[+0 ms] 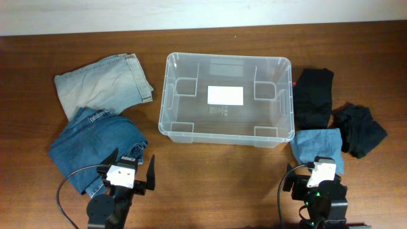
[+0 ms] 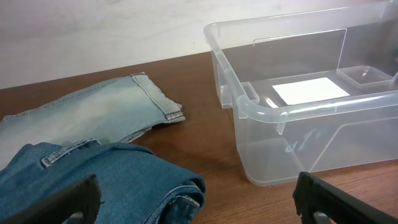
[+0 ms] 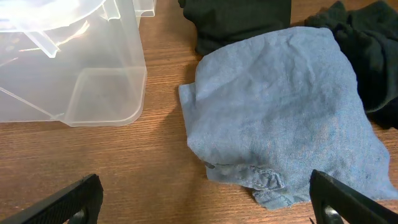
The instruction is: Pack container
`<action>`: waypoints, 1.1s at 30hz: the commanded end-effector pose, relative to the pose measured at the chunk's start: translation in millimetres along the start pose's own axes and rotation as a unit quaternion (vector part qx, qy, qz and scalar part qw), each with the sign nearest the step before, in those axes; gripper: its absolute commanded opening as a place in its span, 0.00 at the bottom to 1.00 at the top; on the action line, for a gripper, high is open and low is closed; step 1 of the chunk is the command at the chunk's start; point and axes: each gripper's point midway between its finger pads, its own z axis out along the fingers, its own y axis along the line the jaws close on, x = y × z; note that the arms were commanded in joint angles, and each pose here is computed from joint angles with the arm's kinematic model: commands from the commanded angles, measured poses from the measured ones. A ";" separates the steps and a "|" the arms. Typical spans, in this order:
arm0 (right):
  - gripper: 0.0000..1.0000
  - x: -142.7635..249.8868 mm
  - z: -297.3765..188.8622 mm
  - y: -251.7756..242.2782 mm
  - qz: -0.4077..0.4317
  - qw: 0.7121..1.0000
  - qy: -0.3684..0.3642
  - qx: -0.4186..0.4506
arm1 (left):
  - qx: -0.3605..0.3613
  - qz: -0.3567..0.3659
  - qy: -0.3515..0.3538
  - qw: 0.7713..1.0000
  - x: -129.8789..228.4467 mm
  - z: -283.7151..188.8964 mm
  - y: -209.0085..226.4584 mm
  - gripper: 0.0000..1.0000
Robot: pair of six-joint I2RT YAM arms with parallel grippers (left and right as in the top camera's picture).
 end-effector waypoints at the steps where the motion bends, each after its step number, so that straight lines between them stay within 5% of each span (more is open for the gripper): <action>1: 0.98 0.7 0.5 -1.1 0.005 1.000 -0.001 0.003 | 0.002 0.008 -0.004 1.000 0.0 0.2 -0.8 1.00; 22: 0.98 0.7 0.5 -1.1 0.005 1.000 -0.001 0.003 | -0.014 0.010 -0.029 0.999 -12.6 -0.3 5.0 1.00; 26: 0.98 0.7 0.5 -1.1 0.005 1.000 -0.001 0.003 | -0.023 -0.051 -0.047 0.997 -32.9 -4.6 10.3 1.00; 29: 0.98 0.7 0.5 -1.1 0.005 1.000 -0.001 0.003 | -0.067 -0.118 -0.030 0.990 -52.9 -8.9 28.2 1.00; 33: 0.98 0.7 0.5 -1.1 0.005 1.000 -0.001 0.003 | -0.096 -0.132 0.084 0.983 -86.3 -0.8 40.9 1.00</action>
